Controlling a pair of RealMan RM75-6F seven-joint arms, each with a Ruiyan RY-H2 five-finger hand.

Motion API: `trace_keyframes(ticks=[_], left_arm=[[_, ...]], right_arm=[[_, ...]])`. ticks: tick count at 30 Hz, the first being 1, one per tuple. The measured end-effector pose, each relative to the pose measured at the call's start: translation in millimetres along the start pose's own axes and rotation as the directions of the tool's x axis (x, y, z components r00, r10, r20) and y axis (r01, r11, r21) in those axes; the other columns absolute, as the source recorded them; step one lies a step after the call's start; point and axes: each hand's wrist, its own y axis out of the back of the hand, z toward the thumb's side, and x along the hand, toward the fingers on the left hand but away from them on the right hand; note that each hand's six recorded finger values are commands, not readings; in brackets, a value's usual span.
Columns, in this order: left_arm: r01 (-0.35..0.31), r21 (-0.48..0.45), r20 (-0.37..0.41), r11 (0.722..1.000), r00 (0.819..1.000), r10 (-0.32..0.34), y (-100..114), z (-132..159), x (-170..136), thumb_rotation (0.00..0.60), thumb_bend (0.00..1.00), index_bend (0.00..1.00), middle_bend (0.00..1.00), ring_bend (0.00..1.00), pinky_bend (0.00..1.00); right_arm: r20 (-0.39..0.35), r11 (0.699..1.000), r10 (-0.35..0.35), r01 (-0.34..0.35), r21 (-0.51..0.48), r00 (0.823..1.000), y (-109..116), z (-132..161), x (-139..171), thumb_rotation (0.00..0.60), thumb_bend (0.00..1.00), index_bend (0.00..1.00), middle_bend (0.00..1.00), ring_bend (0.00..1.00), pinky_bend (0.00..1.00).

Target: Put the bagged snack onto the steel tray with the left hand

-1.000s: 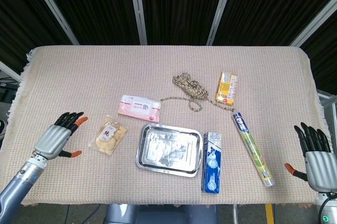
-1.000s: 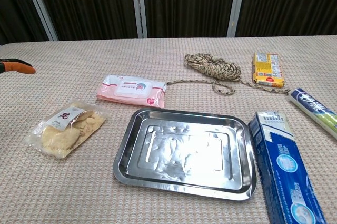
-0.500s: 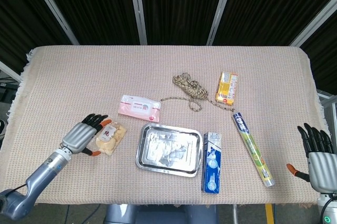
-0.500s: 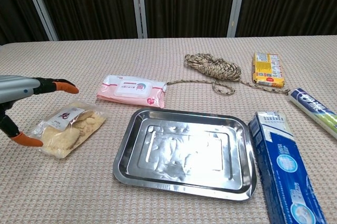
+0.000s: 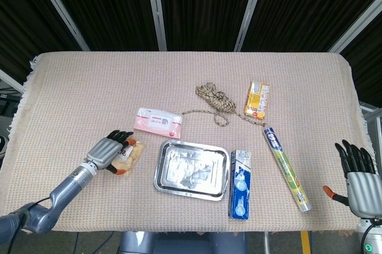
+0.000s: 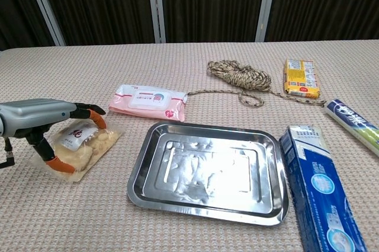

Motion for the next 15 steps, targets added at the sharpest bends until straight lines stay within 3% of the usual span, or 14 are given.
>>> trace_keyframes(ticks=[3, 5, 15], left_arm=[[-0.03, -0.022, -0.001, 0.999, 1.0, 0.03, 1, 2, 4, 0.6, 0.28, 0.53, 0.34, 0.32, 0.44], [-0.063, -0.041, 0.001, 0.997, 0.998, 0.063, 4, 3, 5, 0.6, 0.32, 0.59, 0.41, 0.38, 0.47], [-0.243, -0.142, 0.069, 0.96, 0.965, 0.255, 29, 12, -9, 0.6, 0.33, 0.59, 0.43, 0.39, 0.47]], right_arm=[[0.007, 1.0, 0.005, -0.005, 0.001, 1.0, -2, 0, 0, 0.6, 0.0, 0.0, 0.0, 0.0, 0.0], [0.008, 1.0, 0.006, -0.006, 0.001, 1.0, -2, 0, 0, 0.6, 0.0, 0.0, 0.0, 0.0, 0.0], [0.014, 1.0, 0.011, -0.011, -0.006, 1.0, -1, -2, -1, 0.6, 0.0, 0.0, 0.0, 0.0, 0.0]])
